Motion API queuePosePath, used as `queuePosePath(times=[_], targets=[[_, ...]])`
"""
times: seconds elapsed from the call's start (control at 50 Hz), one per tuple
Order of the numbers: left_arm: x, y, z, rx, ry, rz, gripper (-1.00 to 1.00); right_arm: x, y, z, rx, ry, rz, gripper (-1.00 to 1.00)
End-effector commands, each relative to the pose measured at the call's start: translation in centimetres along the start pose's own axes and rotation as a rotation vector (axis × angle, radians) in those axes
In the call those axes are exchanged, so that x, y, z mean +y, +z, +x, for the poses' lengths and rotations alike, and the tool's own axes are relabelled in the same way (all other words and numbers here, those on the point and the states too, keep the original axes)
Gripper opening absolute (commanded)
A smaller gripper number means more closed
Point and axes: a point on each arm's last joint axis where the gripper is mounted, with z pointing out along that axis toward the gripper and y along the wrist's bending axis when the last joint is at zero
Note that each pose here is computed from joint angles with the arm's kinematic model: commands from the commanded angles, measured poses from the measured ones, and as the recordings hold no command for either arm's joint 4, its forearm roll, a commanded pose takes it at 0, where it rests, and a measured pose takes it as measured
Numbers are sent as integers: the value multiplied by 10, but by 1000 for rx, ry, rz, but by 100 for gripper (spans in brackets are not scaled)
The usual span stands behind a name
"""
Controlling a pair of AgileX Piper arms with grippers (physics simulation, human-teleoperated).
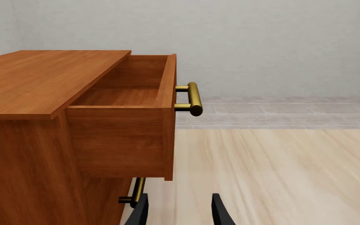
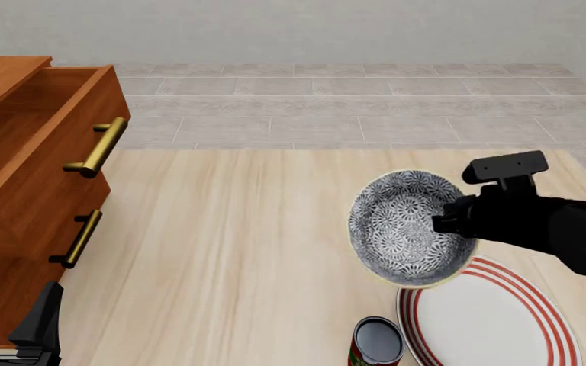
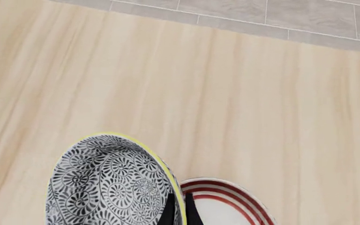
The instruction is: Put the bowl on the plate.
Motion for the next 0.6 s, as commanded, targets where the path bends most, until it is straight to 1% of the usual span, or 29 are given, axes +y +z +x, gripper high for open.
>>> queuePosePath(times=[0.02,0.14,0.16,0.22,0.32,0.48,0.54,0.6], targets=[[0,0,0,0,0,0,100,-19,-30,35,-11,98,73,-100],[0,0,0,0,0,0,100,-24,-40,52,-9,136,100,-100],[0,0,0,0,0,0,100,-26,-42,58,-6,150,112,-100],[0,0,0,0,0,0,100,-28,-45,68,-4,169,128,-100],[0,0,0,0,0,0,100,-29,-47,76,-2,188,139,-100],[0,0,0,0,0,0,100,-36,-46,96,8,231,185,-100],[0,0,0,0,0,0,100,-37,-45,99,11,237,193,-100],[0,0,0,0,0,0,100,-39,-45,107,19,245,206,-100]])
